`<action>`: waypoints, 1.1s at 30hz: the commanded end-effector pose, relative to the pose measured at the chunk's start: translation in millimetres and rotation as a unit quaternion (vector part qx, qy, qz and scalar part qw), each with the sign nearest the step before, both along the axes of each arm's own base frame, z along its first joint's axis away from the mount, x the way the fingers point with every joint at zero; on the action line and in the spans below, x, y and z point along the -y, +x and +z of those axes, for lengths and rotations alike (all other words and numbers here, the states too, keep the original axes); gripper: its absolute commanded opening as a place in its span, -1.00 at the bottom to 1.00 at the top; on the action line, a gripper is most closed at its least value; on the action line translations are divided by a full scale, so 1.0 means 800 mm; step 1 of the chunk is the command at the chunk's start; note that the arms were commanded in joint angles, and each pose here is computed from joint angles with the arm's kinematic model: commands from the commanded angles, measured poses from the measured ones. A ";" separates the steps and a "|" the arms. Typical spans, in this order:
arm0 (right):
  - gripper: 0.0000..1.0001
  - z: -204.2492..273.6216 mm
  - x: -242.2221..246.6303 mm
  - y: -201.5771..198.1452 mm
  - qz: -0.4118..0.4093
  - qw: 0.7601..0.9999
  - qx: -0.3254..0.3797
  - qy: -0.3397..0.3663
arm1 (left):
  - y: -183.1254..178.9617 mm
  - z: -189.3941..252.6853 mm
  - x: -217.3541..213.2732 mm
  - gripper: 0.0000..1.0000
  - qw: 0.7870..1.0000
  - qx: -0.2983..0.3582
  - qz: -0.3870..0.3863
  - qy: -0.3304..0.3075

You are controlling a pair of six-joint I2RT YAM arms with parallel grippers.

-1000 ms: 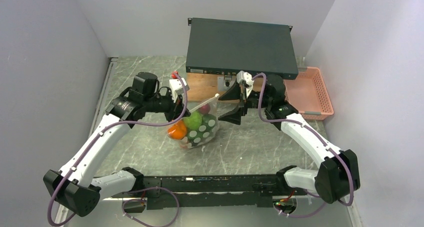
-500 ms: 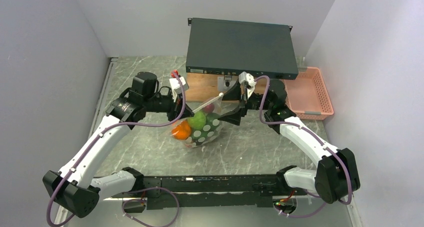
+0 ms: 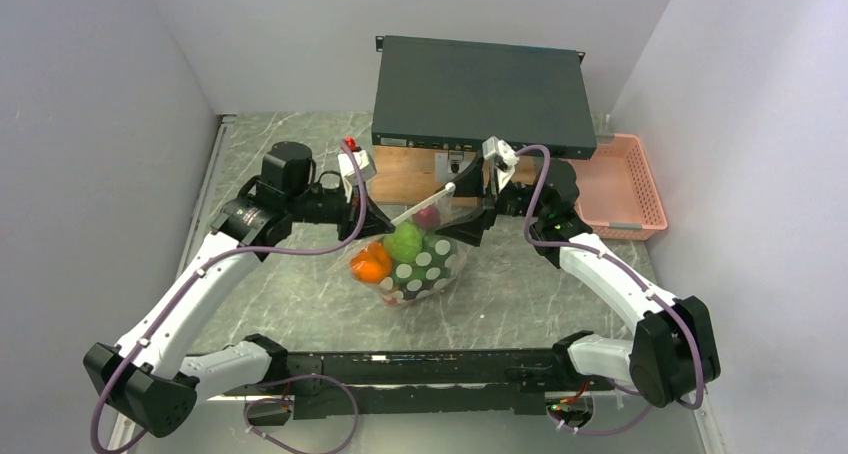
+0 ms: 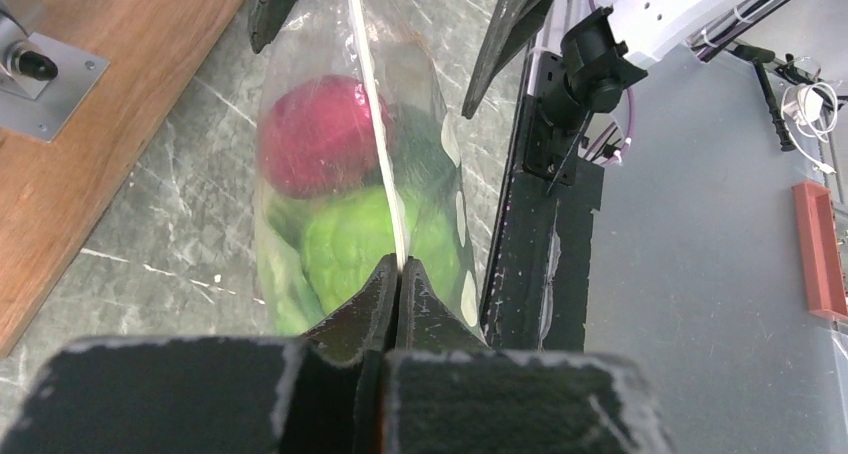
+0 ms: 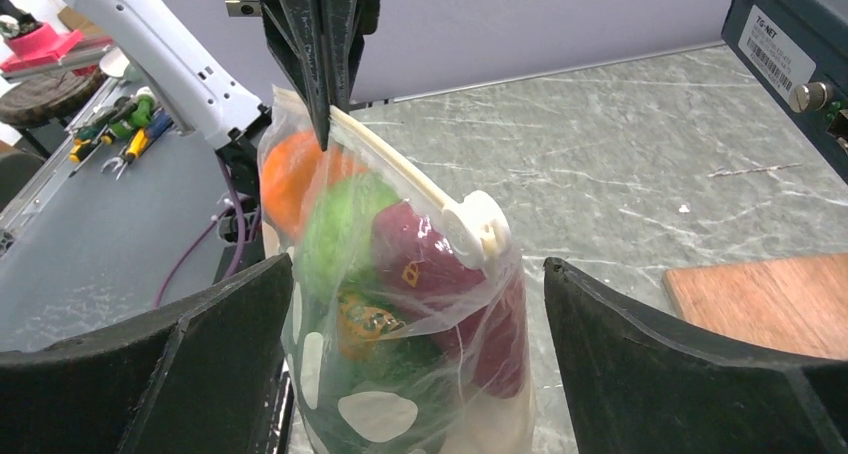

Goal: Open the zip-top bag and remove the fake food
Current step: Pick up the zipper food storage bag at the center of the board.

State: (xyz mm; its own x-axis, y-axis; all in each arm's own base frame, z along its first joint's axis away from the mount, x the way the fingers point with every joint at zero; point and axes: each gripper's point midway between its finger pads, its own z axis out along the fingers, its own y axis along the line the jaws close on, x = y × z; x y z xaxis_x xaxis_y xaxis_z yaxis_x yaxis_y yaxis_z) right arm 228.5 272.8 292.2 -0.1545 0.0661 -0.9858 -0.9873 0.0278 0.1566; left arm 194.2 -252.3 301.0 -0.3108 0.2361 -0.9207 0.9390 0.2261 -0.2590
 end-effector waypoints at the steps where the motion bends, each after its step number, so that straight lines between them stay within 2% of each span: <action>1: 0.92 0.030 0.002 -0.001 0.000 0.999 0.045 0.023 | -0.016 0.058 0.006 -1.00 0.996 0.061 -0.034 -0.055; 5: 0.80 0.040 0.001 -0.007 0.014 0.998 0.057 0.030 | -0.018 0.063 0.007 -1.00 0.995 0.065 -0.035 -0.061; 10: 0.48 0.047 0.001 -0.015 0.034 0.997 0.070 0.030 | -0.020 0.067 0.007 -1.00 0.995 0.069 -0.037 -0.067; 12: 0.20 0.048 0.001 -0.017 0.037 0.996 0.074 0.030 | -0.021 0.068 0.006 -1.00 0.995 0.070 -0.038 -0.068; 14: -0.19 0.048 0.001 -0.015 0.036 0.996 0.075 0.030 | -0.023 0.070 0.006 -1.00 0.994 0.071 -0.039 -0.071; 19: -0.33 0.055 -0.002 -0.017 0.038 0.996 0.075 0.036 | -0.024 0.073 0.007 -1.00 0.994 0.073 -0.042 -0.077; 22: -0.65 0.059 -0.002 -0.019 0.042 0.996 0.074 0.037 | -0.023 0.068 0.006 -1.00 0.994 0.072 -0.038 -0.071; 24: -0.98 0.060 -0.002 -0.019 0.043 0.996 0.075 0.035 | -0.021 0.059 0.004 -1.00 0.995 0.069 -0.032 -0.063; 33: -1.00 0.065 0.000 -0.020 0.038 0.997 0.058 0.033 | -0.011 0.025 -0.004 -1.00 0.998 0.063 -0.003 -0.031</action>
